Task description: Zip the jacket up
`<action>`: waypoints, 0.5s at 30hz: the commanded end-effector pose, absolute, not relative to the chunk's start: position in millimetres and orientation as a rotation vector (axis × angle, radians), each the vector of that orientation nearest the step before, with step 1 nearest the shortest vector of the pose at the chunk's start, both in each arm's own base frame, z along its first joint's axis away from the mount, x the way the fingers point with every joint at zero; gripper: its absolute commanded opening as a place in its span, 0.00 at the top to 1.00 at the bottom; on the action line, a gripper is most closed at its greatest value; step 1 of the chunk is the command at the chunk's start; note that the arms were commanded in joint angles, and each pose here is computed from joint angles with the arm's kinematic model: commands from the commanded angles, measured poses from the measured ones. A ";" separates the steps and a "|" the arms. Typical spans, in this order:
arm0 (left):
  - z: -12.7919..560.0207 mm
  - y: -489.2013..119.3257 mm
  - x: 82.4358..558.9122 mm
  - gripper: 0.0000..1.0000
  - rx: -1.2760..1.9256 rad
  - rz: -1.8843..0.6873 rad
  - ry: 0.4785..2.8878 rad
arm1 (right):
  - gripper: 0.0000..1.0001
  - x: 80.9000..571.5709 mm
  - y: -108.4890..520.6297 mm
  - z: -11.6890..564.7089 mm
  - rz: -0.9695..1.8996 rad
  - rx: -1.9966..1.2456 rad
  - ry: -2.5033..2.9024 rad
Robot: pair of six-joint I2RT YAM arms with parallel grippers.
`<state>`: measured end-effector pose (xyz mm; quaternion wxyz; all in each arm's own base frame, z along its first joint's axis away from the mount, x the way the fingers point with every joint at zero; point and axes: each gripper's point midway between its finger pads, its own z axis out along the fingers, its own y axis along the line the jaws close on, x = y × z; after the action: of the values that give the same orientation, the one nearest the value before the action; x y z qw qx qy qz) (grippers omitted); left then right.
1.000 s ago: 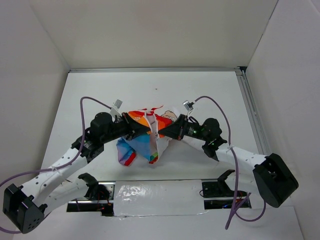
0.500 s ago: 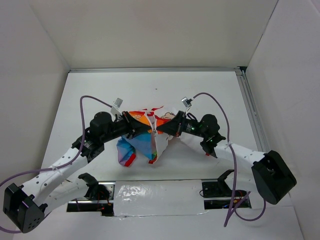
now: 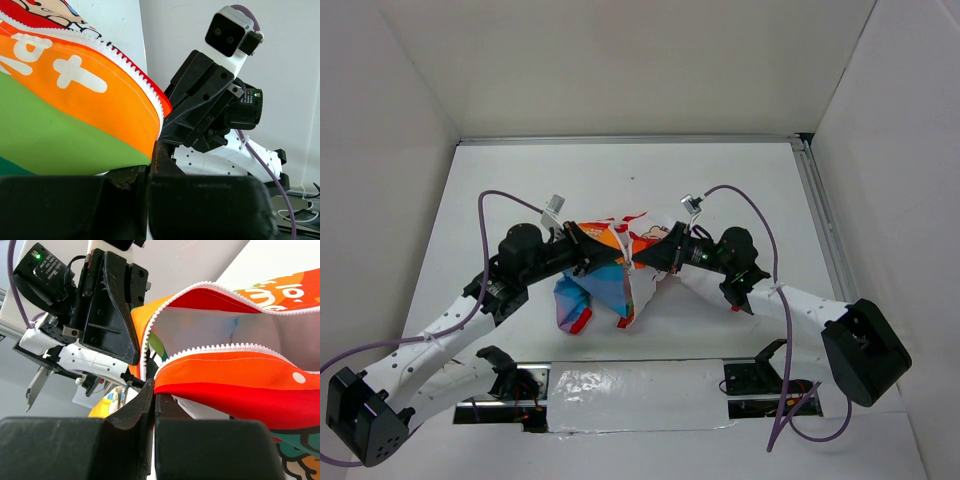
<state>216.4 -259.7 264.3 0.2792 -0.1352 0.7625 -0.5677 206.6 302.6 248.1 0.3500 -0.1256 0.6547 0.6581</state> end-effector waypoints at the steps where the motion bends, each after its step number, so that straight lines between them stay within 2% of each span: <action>1: 280.4 -258.8 217.9 1.00 -0.349 -1.567 1.965 | 1.00 202.9 303.2 280.8 1.726 -0.398 1.563; 15: 280.7 -256.5 214.7 1.00 -0.354 -1.577 1.952 | 1.00 199.5 303.1 287.0 1.725 -0.415 1.538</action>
<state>215.0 -256.8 261.9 0.2840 -0.1396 0.7593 -0.5685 203.4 302.9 249.9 0.3473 -0.1331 0.6507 0.6620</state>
